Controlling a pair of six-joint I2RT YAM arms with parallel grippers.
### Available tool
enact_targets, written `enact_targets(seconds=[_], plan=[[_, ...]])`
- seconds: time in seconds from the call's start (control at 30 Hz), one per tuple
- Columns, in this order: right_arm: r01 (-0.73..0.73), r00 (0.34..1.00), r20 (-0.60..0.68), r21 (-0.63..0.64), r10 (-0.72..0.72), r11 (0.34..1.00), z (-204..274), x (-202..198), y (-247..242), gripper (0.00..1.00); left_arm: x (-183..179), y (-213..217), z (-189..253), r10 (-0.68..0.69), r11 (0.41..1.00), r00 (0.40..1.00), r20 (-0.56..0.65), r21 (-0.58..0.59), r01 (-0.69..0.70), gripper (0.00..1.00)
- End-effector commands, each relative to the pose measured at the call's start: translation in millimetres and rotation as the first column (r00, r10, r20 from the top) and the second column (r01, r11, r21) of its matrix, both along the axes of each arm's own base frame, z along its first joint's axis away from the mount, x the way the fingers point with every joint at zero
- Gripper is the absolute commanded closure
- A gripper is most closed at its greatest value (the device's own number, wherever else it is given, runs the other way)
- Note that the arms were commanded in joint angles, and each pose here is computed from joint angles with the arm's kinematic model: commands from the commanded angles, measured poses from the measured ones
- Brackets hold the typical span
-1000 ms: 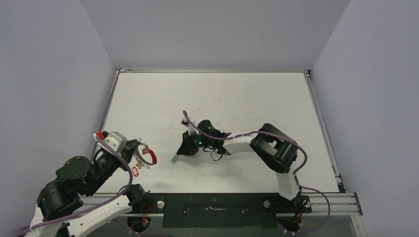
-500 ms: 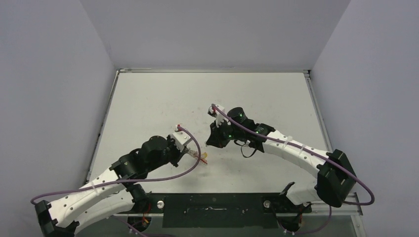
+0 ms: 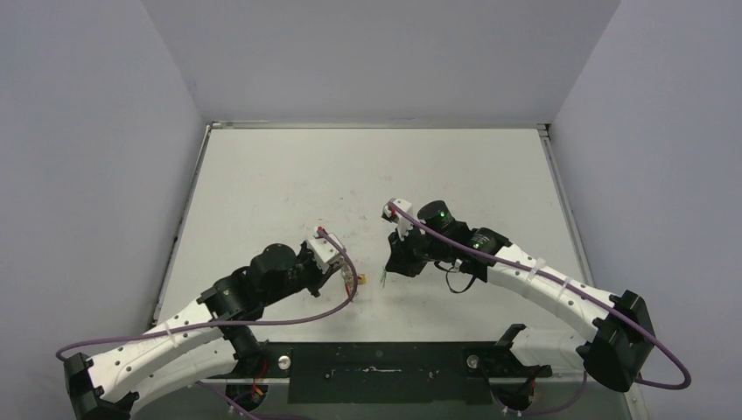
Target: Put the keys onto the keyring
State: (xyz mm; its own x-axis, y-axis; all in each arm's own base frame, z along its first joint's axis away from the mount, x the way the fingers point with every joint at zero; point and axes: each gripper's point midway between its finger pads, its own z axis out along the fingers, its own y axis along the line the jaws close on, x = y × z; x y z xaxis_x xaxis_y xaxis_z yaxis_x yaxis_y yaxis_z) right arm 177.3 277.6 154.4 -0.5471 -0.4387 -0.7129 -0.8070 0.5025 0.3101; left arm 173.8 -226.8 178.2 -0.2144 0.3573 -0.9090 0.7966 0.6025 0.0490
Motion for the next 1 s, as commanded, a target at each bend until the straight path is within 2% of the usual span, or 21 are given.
enact_targets(seconds=[0.0,0.17,0.33,0.57,0.67,0.87,0.97], plan=[[-0.009,0.999,0.052,0.042,0.006,0.999,24,6,5,1.00,-7,23,41,0.035,0.998,0.996,0.085,-0.061,-0.030,1.00],[-0.025,0.998,0.050,0.032,0.024,0.999,22,5,9,1.00,-19,56,51,0.084,0.996,0.991,0.099,-0.045,-0.080,1.00],[-0.026,0.999,0.032,0.038,0.025,0.999,14,4,12,1.00,-20,65,55,0.089,0.996,0.989,0.117,-0.021,-0.087,1.00],[-0.033,0.999,0.010,0.056,0.032,0.998,3,0,15,1.00,-11,8,1,-0.076,0.995,0.997,0.032,0.065,0.074,1.00],[-0.036,0.999,-0.007,0.066,0.037,0.997,-3,-3,17,1.00,-11,-17,-24,-0.142,0.988,0.990,-0.019,0.063,0.142,1.00],[-0.052,0.998,-0.028,0.067,0.054,0.996,-16,-10,17,1.00,-11,-48,-44,-0.205,0.979,0.979,-0.001,0.024,0.205,1.00],[-0.075,0.997,-0.026,0.076,0.077,0.994,-16,-14,19,1.00,-12,-56,-39,-0.222,0.975,0.973,0.057,-0.012,0.223,1.00]])
